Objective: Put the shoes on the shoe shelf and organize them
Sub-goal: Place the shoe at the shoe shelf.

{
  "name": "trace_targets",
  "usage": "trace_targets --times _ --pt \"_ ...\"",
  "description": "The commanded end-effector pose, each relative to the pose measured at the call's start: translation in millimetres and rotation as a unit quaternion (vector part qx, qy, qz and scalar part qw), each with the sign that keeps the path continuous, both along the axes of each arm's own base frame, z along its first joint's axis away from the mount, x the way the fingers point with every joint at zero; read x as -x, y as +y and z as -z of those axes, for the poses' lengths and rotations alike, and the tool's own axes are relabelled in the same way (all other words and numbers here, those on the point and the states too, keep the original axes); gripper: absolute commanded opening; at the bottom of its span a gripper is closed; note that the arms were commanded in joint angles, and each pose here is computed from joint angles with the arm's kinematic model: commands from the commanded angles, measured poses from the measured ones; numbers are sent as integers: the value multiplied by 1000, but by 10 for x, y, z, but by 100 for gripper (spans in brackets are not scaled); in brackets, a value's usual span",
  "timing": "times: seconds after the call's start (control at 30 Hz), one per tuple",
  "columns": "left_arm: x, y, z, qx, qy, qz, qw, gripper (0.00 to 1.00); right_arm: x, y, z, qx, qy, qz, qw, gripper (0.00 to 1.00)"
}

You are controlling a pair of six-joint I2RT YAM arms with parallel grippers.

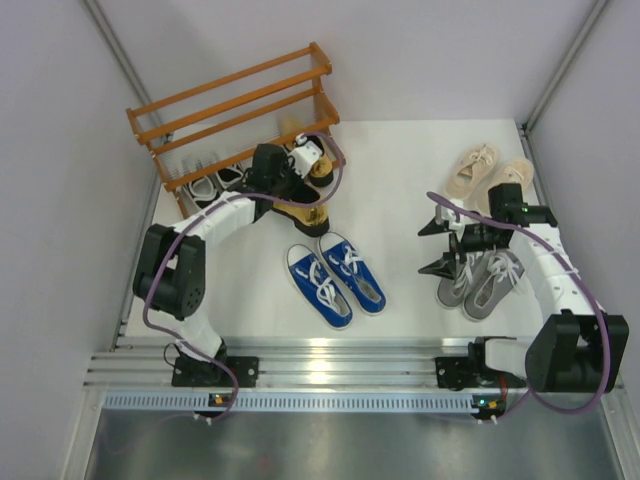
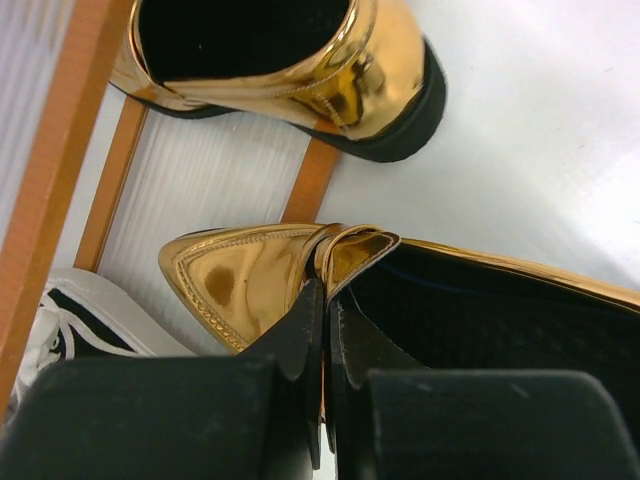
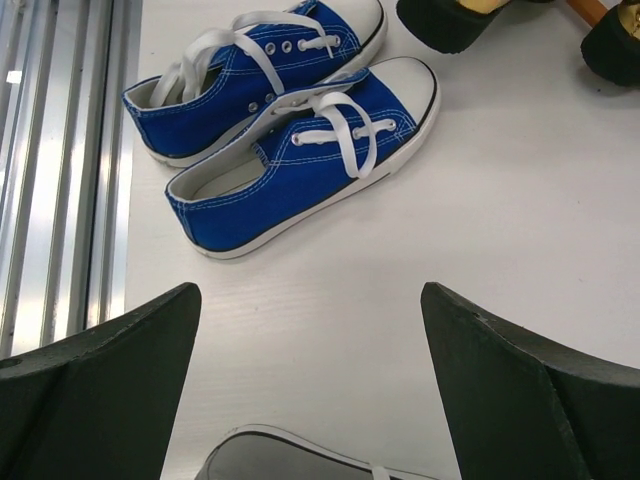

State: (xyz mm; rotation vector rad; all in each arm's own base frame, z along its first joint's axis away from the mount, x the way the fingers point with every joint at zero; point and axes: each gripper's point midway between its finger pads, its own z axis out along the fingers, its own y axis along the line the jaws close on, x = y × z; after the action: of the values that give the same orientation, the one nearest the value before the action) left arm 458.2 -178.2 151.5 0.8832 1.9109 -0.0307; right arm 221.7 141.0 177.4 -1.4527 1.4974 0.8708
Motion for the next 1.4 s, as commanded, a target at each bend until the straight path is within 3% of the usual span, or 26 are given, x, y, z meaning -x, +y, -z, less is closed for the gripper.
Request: trace_targets --times 0.0,0.37,1.37 --pt "-446 -12 -572 10 -117 7 993 0 -6 63 -70 -23 -17 -9 1000 92" --pt "-720 17 -772 9 -189 8 982 0 -32 58 -8 -21 -6 -8 1000 92" --pt "-1334 319 -830 -76 -266 24 961 0 3 57 116 -20 16 -18 1000 92"
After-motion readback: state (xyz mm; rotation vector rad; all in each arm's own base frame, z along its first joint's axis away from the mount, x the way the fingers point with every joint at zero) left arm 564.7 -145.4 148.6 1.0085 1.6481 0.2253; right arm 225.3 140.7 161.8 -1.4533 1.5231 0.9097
